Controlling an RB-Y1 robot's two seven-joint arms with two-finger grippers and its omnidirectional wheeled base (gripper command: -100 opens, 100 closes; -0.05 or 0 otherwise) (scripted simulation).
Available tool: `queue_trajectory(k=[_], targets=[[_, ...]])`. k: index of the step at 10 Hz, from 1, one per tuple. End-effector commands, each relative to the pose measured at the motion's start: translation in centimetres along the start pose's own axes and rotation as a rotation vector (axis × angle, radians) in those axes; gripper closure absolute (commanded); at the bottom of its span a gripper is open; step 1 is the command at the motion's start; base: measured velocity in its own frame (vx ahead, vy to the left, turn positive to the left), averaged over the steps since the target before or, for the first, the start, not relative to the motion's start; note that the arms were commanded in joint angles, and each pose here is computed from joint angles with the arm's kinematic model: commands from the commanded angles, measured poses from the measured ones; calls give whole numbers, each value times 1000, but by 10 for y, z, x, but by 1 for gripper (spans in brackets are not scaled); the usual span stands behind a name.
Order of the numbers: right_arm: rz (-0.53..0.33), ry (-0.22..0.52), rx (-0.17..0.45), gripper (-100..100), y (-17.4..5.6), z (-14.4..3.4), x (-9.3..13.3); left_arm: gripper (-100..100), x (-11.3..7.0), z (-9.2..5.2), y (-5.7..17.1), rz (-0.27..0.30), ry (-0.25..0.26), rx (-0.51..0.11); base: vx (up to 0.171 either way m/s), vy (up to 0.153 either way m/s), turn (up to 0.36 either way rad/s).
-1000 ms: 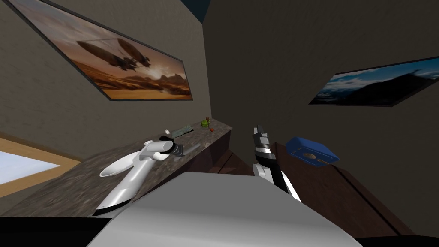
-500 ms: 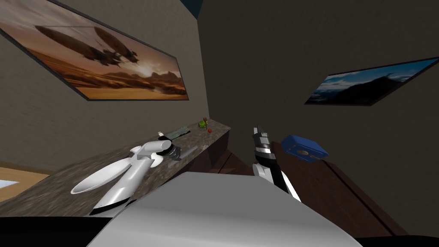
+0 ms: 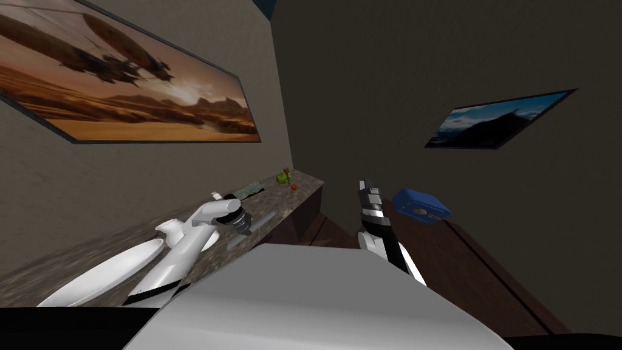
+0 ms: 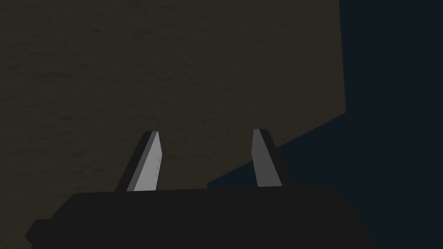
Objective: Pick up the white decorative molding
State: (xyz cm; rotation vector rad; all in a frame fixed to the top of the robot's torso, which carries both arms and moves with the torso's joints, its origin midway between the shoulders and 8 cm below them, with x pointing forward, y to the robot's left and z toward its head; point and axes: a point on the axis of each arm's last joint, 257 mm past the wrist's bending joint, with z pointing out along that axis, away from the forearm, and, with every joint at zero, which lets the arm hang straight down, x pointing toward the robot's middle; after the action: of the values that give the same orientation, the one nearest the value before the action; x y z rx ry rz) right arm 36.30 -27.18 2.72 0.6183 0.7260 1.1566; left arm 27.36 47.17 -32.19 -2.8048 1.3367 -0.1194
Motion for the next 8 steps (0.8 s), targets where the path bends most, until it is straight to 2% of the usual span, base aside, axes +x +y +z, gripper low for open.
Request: queue_trajectory(k=[1,3,4,5,6,8], targets=[[0,0,0,0,0,0,0,-100,-5,0,6,-11,-16,-28,47,15,-46],[0,0,0,0,0,0,0,-100,-16,3,18,-33,-46,-82,33,7,-73],[0,0,0,0,0,0,0,-100,-12,2,15,-26,-36,-64,15,6,-14],[0,0,0,0,0,0,0,0,-13,2,17,-28,-39,-69,0,0,0],[0,0,0,0,0,0,0,-100,-16,7,10,-48,-38,-68,-46,-3,-134],[0,0,0,0,0,0,0,-100,-19,12,5,-68,-38,-67,-71,-3,-124]])
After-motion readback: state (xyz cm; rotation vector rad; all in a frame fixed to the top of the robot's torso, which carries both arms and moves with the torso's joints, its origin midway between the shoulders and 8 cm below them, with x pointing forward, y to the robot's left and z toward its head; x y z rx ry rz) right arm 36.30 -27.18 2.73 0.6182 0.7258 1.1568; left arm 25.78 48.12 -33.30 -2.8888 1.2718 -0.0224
